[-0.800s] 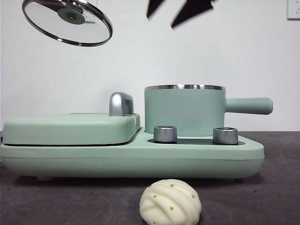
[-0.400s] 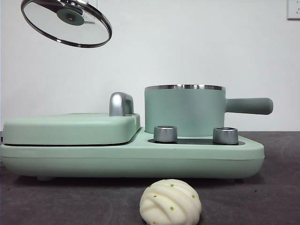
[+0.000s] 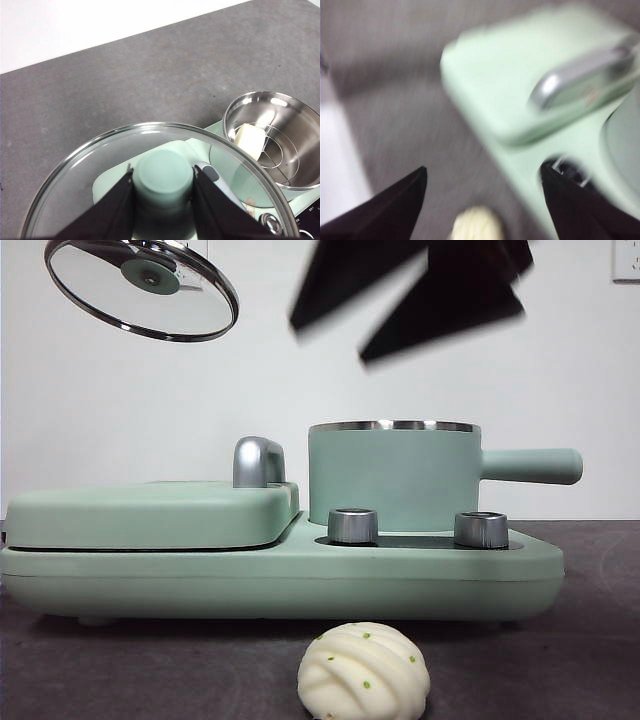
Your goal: Put the buns in a small steamer
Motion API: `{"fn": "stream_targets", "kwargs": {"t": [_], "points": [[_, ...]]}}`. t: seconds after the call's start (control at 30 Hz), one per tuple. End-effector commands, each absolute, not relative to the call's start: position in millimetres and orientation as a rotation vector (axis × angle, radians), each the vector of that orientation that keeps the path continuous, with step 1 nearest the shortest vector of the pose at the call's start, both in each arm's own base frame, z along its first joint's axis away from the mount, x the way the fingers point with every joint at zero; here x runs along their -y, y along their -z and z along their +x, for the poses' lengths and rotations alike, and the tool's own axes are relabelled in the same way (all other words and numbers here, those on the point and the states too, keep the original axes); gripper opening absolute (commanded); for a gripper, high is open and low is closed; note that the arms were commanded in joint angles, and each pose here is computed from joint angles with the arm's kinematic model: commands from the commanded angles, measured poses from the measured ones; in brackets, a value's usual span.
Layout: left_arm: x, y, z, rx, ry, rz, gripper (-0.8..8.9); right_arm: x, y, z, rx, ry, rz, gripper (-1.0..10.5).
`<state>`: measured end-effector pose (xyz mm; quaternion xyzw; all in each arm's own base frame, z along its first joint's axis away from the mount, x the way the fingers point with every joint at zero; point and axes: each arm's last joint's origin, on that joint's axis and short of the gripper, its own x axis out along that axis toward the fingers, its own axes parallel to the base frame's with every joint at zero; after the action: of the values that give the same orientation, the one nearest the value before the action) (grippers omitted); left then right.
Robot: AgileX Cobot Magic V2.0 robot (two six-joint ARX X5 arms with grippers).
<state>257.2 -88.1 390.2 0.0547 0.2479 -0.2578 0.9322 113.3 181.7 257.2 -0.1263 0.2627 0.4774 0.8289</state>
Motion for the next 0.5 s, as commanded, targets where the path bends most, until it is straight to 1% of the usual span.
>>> {"fn": "stream_targets", "kwargs": {"t": [0.03, 0.1, 0.3, 0.5], "points": [[89, -400, 256, -0.454, 0.537, 0.116, 0.13, -189, -246, 106, -0.625, -1.011, -0.267, 3.6], [89, -400, 256, -0.453, 0.537, 0.116, 0.13, -192, -238, 104, -0.671, -0.998, -0.271, 3.6], [90, -400, 255, -0.454, 0.542, 0.116, 0.13, -202, -220, 109, -0.799, -0.905, -0.228, 3.7], [90, -400, 255, -0.454, 0.544, 0.117, 0.13, -212, -197, 114, -0.900, -0.865, -0.266, 3.7]]}}
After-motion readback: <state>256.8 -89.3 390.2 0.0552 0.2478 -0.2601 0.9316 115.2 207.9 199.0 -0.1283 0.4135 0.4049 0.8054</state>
